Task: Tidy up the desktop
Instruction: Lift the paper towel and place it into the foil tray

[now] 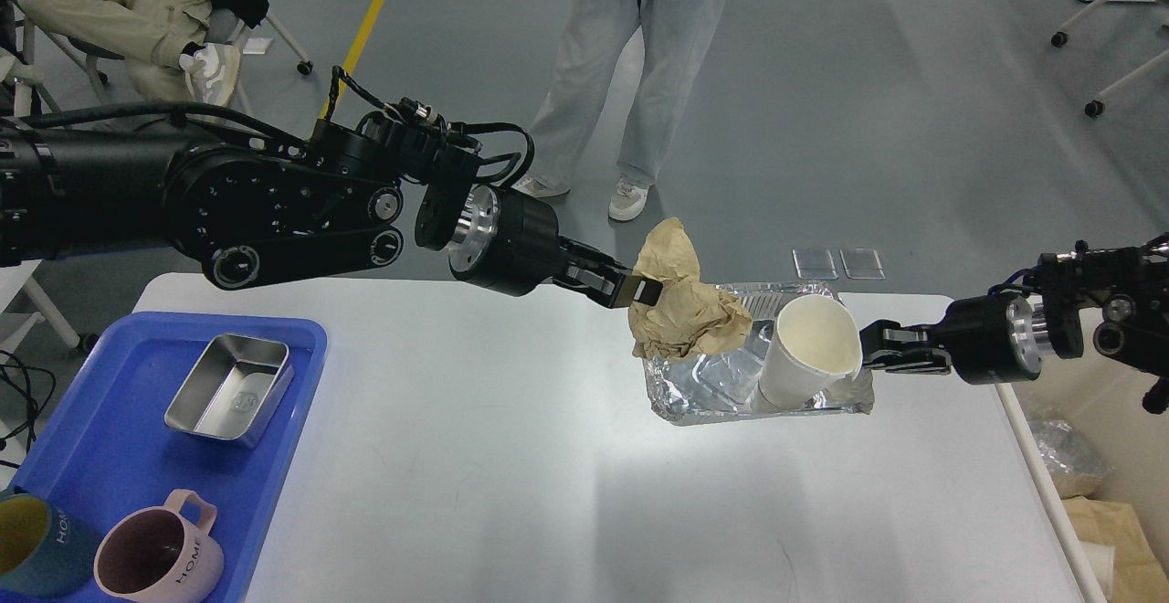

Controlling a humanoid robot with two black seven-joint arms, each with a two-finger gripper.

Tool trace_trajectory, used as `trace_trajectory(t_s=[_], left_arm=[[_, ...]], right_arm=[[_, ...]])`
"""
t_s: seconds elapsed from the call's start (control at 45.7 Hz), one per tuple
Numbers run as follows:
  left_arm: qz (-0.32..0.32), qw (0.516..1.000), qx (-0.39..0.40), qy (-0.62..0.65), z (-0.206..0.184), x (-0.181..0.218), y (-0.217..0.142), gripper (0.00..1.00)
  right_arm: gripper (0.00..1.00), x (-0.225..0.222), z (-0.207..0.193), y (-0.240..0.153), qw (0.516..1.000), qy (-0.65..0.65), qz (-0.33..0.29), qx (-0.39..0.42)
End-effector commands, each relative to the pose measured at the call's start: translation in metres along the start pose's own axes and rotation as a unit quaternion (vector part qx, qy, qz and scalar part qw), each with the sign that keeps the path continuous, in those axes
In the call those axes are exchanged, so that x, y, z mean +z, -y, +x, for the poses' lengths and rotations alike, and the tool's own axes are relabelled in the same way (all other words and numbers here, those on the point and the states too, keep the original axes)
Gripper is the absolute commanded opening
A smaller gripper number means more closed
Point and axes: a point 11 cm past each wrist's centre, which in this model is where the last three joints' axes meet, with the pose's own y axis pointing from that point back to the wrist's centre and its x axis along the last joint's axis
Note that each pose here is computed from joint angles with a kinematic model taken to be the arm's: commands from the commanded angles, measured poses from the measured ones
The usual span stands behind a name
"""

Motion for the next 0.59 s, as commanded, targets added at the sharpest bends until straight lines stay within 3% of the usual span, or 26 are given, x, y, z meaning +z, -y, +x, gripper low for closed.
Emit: trace_trajectory(t_s=[0.0, 0.328, 0.569], left_arm=[[0.002, 1.0, 0.004, -0.001, 0.002, -0.003, 0.003, 0.07], [-0.001, 1.0, 0.001, 0.007, 0.006, 0.004, 0.025, 0.16], [-0.001, 0.999, 0.032, -0.016, 0.024, 0.007, 0.039, 0.63]], right_arm=[[0.0, -0.004, 0.004, -0.001, 1.0, -0.004, 0.002, 0.002], [0.0, -0.007, 0.005, -0.002, 1.0, -0.006, 0.005, 0.001], [0.0, -0.008, 0.005, -0.003, 1.0, -0.006, 0.006, 0.002]])
